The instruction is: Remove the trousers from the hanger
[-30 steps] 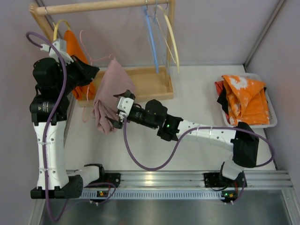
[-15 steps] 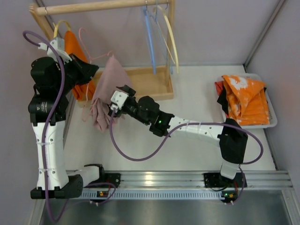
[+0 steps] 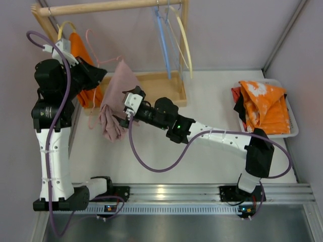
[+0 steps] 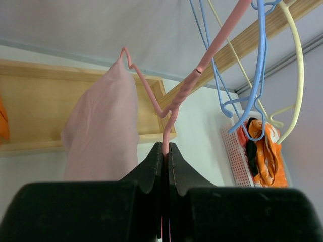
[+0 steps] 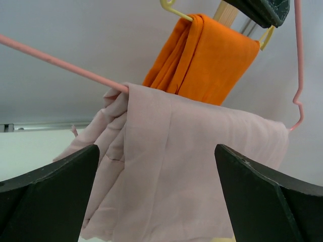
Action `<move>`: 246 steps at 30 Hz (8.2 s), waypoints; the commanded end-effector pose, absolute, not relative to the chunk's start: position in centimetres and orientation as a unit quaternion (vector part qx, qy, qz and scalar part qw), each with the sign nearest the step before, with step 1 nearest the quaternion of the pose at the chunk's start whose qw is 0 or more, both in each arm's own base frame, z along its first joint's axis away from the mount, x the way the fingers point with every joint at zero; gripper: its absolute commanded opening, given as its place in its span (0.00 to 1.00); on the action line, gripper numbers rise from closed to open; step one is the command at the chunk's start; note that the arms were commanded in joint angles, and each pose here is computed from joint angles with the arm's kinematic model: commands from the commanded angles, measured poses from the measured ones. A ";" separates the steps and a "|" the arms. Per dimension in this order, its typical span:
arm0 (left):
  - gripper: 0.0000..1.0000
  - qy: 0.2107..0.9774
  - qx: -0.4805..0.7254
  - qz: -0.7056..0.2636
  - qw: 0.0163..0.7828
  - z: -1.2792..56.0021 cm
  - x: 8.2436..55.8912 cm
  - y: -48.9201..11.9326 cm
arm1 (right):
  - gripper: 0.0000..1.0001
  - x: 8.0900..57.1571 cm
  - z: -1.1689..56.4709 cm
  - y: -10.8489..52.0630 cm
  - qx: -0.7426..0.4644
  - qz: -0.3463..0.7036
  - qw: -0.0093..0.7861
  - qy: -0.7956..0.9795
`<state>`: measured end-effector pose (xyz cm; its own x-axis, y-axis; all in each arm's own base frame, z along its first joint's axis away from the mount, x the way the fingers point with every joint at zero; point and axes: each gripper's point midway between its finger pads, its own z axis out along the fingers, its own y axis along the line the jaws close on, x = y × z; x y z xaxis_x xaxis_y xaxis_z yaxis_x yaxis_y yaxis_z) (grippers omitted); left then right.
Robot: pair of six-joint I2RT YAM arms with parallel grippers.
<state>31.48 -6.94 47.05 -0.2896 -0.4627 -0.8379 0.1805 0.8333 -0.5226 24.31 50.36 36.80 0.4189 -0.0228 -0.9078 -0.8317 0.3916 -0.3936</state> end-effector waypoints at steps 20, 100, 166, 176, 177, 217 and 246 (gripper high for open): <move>0.00 0.697 -0.069 -0.296 0.650 52.8 30.6 -7.4 | 0.91 34.4 37.0 48.7 -0.381 0.148 0.734 0.543; 0.00 0.778 -0.121 -0.222 0.575 40.3 31.7 -5.0 | 0.00 28.1 60.7 36.8 -0.254 0.298 0.814 0.430; 0.00 0.785 -0.052 -0.202 0.584 38.3 30.0 -5.7 | 0.00 27.4 46.7 -17.9 0.125 -0.377 0.638 0.660; 0.00 0.781 -0.050 -0.212 0.585 38.6 29.6 -6.1 | 0.00 35.8 38.9 -20.8 0.096 -0.326 0.576 0.743; 0.00 0.779 -0.048 -0.213 0.588 38.9 29.5 -6.1 | 0.00 36.7 39.0 -21.0 0.104 -0.320 0.583 0.740; 0.00 0.704 0.039 -0.158 0.691 51.9 35.7 -6.5 | 0.99 38.7 39.3 -12.1 0.070 -0.096 0.606 0.786; 0.00 0.688 0.034 -0.031 0.725 52.6 47.8 -12.5 | 0.99 30.7 49.7 -7.8 0.026 -0.050 0.688 0.723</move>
<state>48.03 -11.71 49.12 -0.0640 0.0001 -0.9980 0.0898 0.9959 -0.0057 31.54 -7.78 48.19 -0.0888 -0.0312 -0.9956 0.0994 0.9942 -0.0400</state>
